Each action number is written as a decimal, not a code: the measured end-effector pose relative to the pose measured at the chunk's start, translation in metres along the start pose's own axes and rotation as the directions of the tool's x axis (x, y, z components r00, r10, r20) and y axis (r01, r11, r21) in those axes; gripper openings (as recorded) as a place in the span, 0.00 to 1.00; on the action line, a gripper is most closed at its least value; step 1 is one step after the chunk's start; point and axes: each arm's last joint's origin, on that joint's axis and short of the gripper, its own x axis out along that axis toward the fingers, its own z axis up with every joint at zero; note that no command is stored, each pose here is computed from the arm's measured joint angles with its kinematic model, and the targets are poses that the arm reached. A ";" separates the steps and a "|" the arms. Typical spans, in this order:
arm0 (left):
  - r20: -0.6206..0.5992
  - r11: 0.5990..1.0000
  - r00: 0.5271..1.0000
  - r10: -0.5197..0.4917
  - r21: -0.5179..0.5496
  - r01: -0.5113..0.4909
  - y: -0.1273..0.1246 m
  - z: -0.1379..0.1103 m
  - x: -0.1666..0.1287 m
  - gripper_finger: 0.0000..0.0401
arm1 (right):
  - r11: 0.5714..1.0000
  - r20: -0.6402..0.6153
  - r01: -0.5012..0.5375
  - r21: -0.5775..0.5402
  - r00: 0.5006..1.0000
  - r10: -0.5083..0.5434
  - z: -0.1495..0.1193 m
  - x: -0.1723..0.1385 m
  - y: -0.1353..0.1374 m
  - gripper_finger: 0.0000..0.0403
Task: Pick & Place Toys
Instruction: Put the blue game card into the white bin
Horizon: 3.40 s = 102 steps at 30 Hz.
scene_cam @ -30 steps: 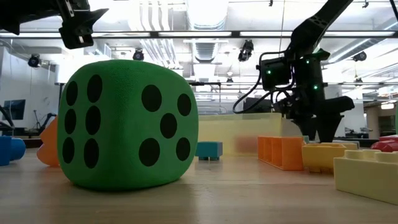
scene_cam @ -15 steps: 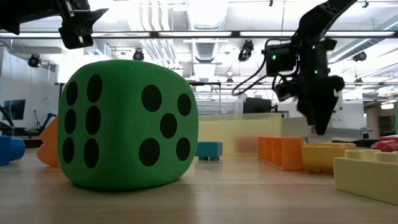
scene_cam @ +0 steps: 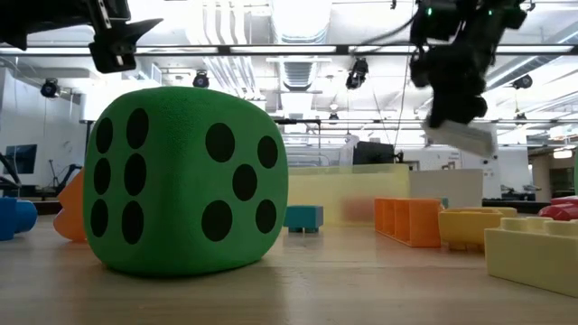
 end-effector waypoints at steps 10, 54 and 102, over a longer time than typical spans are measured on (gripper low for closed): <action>0.006 1.000 1.000 0.003 -0.014 -0.003 0.000 0.000 0.000 0.92 | 0.971 0.181 0.220 0.095 0.955 -0.234 0.066 -0.043 -0.021 0.74; 0.001 0.999 1.000 0.009 -0.031 -0.009 0.001 0.000 0.000 0.92 | 0.946 -0.334 0.324 -0.002 0.892 -0.306 0.058 0.064 -0.100 0.74; -0.007 0.999 1.000 0.020 -0.031 -0.020 0.002 -0.001 0.000 0.92 | 0.958 -0.294 0.270 -0.098 0.912 -0.287 0.041 0.085 -0.078 0.84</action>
